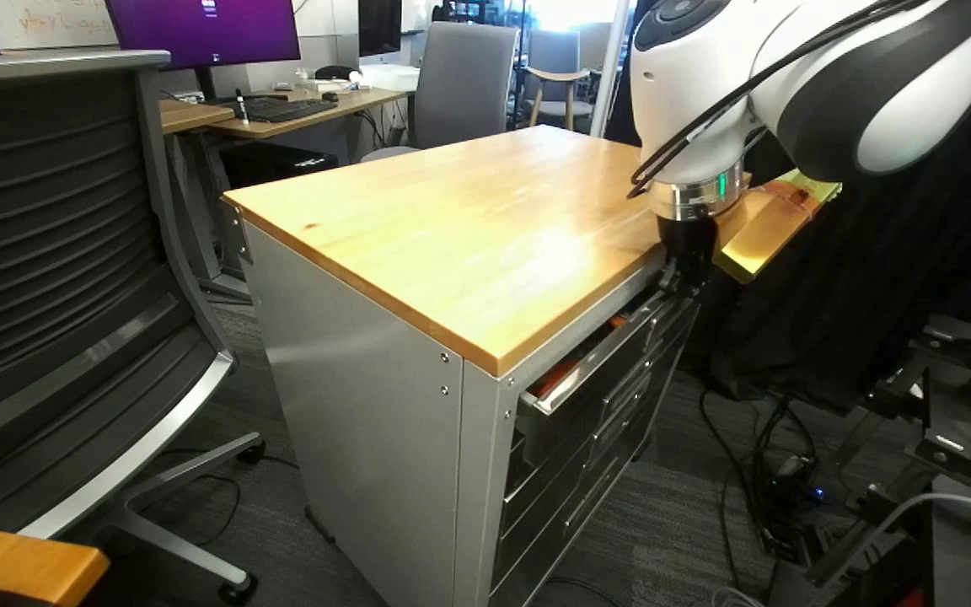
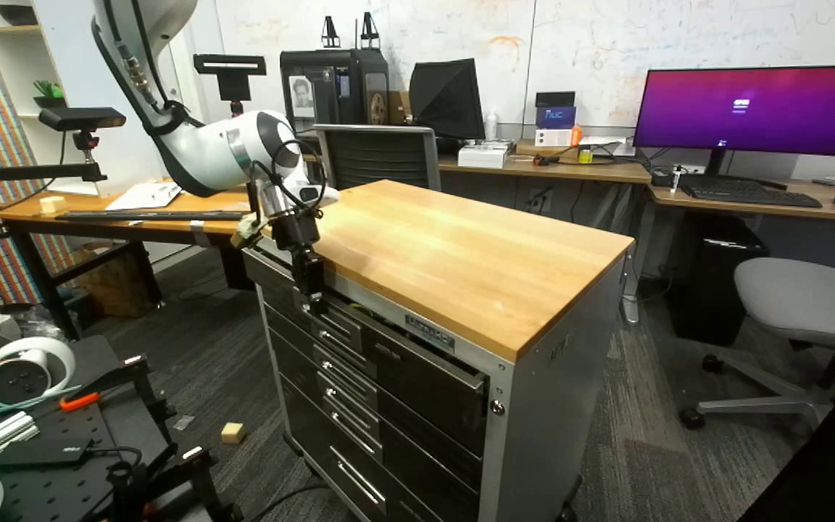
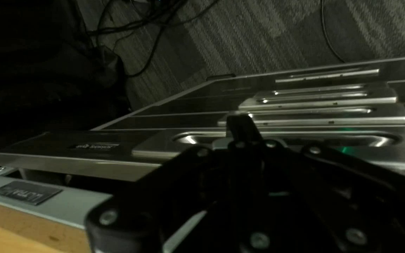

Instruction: Pick up the screwdriver and put it in the open drawer and then close the drawer

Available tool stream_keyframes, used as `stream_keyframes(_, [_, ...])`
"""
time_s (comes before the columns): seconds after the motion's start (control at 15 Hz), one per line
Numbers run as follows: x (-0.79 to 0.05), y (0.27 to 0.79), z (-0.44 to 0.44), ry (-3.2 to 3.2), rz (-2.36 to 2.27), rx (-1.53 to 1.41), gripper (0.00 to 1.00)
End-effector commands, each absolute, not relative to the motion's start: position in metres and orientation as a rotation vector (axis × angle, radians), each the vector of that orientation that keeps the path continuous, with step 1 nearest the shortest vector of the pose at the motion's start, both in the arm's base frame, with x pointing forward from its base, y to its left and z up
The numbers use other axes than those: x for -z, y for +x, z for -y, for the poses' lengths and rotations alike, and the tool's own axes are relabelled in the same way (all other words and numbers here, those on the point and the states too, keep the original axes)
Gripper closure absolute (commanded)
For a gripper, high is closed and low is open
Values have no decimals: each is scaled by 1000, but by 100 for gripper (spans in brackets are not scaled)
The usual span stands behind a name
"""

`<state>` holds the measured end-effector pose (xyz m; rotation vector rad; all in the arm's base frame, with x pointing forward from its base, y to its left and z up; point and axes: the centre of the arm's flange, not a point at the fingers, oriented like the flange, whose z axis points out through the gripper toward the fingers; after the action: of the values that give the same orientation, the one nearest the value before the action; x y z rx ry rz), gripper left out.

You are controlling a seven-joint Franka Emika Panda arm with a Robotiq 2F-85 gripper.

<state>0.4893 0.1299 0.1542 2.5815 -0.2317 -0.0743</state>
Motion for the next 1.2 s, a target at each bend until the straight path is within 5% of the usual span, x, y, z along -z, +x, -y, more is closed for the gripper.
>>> stream_keyframes(0.0, [-153,518,-149,2542,299,-164,100])
stream_keyframes(0.33, [-161,501,-166,2514,300,-301,100])
stream_keyframes(0.4, [-164,496,-168,2521,287,-317,74])
stream_keyframes(0.47, [-171,488,-170,2543,244,-320,73])
stream_keyframes(1.13, [-326,456,-155,2787,-185,-29,0])
